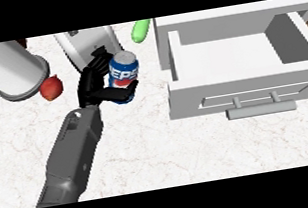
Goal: Pick up the can, place it into the drawer and close the drawer
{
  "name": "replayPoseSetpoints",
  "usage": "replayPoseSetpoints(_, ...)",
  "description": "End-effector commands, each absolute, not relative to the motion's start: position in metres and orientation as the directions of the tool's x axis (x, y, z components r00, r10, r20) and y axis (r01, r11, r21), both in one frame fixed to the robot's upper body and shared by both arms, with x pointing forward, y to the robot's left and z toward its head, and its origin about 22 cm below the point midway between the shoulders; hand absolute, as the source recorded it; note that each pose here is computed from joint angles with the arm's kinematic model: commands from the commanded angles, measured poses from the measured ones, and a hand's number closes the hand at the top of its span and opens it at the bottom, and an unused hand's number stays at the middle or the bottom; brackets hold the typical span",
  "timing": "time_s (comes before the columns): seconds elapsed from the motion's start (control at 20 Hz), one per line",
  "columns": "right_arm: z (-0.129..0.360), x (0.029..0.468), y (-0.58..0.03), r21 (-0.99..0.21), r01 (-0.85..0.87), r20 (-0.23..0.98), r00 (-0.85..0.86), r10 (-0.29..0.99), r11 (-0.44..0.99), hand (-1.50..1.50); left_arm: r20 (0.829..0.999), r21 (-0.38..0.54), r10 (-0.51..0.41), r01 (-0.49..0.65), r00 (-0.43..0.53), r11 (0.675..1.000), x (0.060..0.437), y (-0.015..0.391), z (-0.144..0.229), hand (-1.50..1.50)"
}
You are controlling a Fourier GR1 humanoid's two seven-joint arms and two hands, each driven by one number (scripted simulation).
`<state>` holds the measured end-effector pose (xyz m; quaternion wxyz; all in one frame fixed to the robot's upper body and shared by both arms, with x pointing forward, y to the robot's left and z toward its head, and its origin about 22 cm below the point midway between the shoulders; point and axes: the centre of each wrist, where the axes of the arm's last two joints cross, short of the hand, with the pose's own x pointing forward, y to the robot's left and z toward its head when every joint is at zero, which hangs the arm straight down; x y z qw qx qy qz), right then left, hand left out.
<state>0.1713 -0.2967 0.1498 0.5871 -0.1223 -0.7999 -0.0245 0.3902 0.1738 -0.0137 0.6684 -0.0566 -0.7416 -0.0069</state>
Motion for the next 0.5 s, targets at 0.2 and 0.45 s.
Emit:
replayPoseSetpoints(0.2, 0.154, 0.158, -0.307, -0.096, 0.243, 0.942, -0.292, 0.167, 0.965, -1.50, 0.989, -0.061, 0.083, 0.172, -0.126, 0.983, 0.409, 0.127, 0.084, 1.50)
replayPoseSetpoints(0.45, 0.153, 0.170, -0.306, -0.107, 0.221, 0.940, -0.294, 0.171, 0.969, -1.50, 0.985, -0.053, 0.080, 0.174, -0.150, 0.983, 0.406, 0.092, 0.139, 1.50)
